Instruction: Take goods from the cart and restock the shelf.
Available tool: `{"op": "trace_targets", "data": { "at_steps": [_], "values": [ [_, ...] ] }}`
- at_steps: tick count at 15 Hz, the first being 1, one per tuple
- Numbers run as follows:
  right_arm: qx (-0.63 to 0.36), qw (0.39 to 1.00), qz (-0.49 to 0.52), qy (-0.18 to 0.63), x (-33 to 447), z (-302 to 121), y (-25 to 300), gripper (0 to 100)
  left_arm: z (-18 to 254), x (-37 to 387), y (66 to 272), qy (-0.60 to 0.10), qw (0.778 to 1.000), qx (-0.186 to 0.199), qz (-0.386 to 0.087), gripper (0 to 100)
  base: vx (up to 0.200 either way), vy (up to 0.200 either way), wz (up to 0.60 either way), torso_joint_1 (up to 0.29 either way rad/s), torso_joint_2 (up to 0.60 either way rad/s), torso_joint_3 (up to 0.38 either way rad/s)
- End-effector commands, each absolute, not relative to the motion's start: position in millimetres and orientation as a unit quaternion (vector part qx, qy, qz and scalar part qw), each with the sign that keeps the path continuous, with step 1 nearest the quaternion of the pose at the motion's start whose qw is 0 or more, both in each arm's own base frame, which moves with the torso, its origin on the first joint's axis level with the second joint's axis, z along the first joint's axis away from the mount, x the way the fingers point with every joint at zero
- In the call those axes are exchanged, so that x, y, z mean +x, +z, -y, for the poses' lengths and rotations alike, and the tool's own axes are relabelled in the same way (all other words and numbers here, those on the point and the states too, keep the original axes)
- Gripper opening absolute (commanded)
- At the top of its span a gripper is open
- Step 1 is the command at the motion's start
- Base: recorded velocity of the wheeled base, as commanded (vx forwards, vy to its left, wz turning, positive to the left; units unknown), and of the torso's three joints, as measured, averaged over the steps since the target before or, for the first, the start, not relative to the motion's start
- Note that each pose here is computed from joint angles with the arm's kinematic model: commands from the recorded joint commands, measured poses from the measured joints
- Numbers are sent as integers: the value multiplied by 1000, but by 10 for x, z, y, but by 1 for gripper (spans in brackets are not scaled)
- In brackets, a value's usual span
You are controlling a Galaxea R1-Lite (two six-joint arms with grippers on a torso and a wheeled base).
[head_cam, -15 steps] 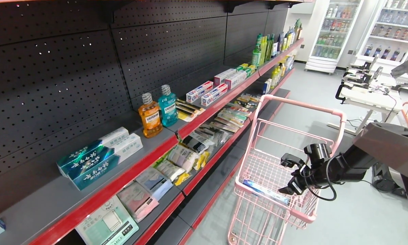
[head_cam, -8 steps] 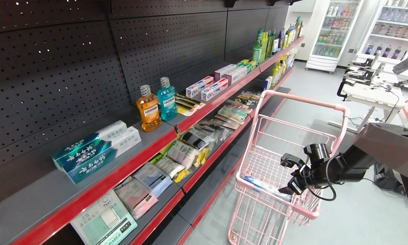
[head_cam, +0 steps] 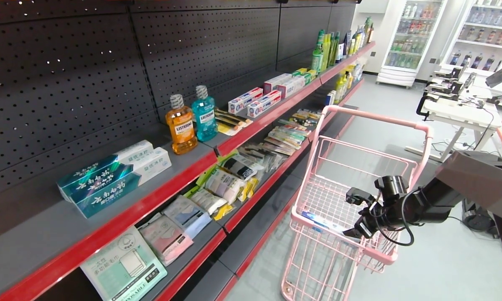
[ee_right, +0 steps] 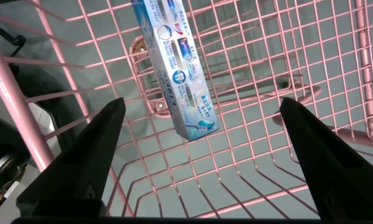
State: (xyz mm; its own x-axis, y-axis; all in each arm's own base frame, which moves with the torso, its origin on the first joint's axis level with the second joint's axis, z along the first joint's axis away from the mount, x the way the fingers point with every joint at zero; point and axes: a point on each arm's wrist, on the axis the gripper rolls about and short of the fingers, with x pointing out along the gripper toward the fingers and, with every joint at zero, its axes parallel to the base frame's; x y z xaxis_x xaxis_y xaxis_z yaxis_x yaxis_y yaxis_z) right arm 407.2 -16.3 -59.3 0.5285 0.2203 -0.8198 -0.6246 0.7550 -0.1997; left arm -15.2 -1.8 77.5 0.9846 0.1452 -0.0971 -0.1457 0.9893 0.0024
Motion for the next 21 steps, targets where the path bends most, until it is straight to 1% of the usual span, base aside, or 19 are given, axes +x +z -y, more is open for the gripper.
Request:
{"op": "trace_targets", "data": {
  "at_steps": [1,7,12,15,18,21],
  "values": [
    [-243,840,-415,251,4072,169,-588,100,18,-152,775,73,996,-3,-48,100,0,0,0,0,0,0],
    [-242,839,-416,253,4087,157,-622,100,18,-152,775,73,996,-2,-48,100,0,0,0,-12,17,13],
    [-244,843,-408,250,4146,166,-608,100,18,-151,775,73,996,-3,-49,100,0,0,0,-158,354,191],
    [-246,850,-399,241,4269,232,-599,100,18,-152,775,73,996,-3,-48,100,0,0,0,-61,144,87],
    [-223,844,-407,270,4365,232,-571,100,18,-152,775,73,996,-3,-48,100,0,0,0,0,0,0],
    [-224,843,-398,282,4420,151,-572,100,18,-152,775,73,996,-3,-48,100,0,0,0,0,0,0]
  ]
}}
